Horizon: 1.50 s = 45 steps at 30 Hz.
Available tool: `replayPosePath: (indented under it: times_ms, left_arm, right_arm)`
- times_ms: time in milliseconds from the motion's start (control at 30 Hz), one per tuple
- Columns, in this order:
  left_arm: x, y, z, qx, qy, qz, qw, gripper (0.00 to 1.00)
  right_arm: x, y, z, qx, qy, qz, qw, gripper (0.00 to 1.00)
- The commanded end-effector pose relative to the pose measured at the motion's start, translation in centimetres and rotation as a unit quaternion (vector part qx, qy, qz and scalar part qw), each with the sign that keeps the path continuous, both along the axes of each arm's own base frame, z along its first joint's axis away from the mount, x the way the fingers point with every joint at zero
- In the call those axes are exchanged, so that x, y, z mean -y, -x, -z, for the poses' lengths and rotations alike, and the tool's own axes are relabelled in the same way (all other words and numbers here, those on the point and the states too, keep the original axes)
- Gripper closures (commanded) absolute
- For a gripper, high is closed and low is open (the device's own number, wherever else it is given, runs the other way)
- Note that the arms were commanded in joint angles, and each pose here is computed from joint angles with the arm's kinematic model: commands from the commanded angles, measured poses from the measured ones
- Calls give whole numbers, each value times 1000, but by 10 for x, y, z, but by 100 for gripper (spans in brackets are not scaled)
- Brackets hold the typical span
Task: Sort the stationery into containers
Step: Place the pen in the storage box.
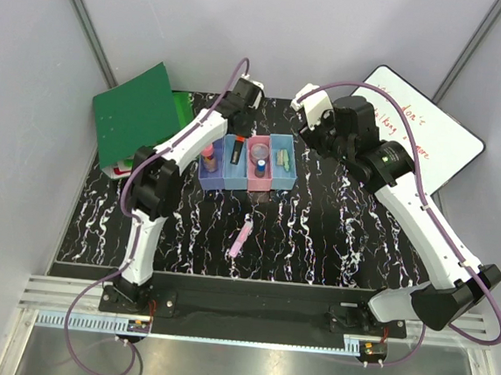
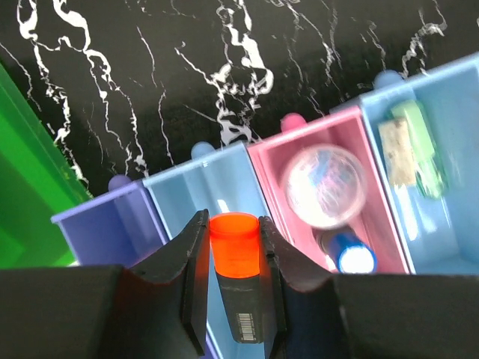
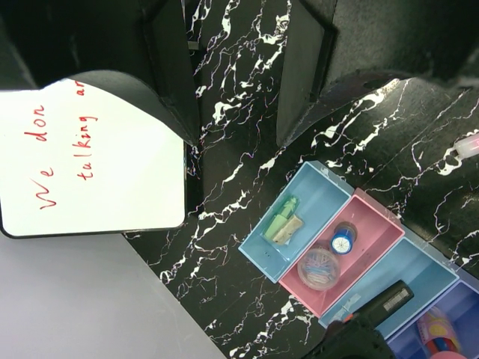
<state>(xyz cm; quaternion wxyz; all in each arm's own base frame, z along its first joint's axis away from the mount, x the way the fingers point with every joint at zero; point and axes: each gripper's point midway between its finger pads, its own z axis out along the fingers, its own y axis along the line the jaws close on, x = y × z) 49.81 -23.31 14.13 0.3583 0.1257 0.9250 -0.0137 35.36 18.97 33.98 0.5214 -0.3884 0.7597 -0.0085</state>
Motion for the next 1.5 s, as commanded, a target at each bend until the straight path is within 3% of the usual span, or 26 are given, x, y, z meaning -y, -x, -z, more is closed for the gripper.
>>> replayPosePath:
  times_ms: [0, 133, 467, 933, 1033, 1167, 1233, 1367, 1467]
  left_arm:
    - [7, -31, -44, 55, 73, -24, 996, 100]
    - [9, -35, -34, 46, 79, -31, 995, 100]
    - [1, -4, 18, -26, 76, -55, 995, 100]
    - [-7, 6, 45, -48, 62, -68, 995, 100]
    - [-7, 9, 50, -56, 63, -67, 994, 80]
    - [-7, 11, 55, -61, 62, -66, 994, 76]
    - [-5, 10, 54, -61, 64, -62, 994, 63]
    - [-4, 11, 57, -64, 63, -56, 994, 67]
    - [-3, 9, 56, -62, 64, -52, 995, 50]
  right_arm:
    - [1, -1, -5, 10, -8, 5, 1000, 47]
    - [2, -2, -4, 10, -7, 7, 1000, 47]
    - [-3, -6, 1, 8, -9, 5, 1000, 47]
    - [-1, -3, 5, 6, -8, 7, 1000, 47]
    - [0, -3, 5, 5, -6, 8, 1000, 45]
    - [0, -4, 3, 7, -8, 8, 1000, 44]
    - [-1, -4, 4, 7, -8, 7, 1000, 42]
    - [0, -4, 1, 9, -10, 8, 1000, 41]
    - [1, -3, 1, 10, -9, 9, 1000, 40]
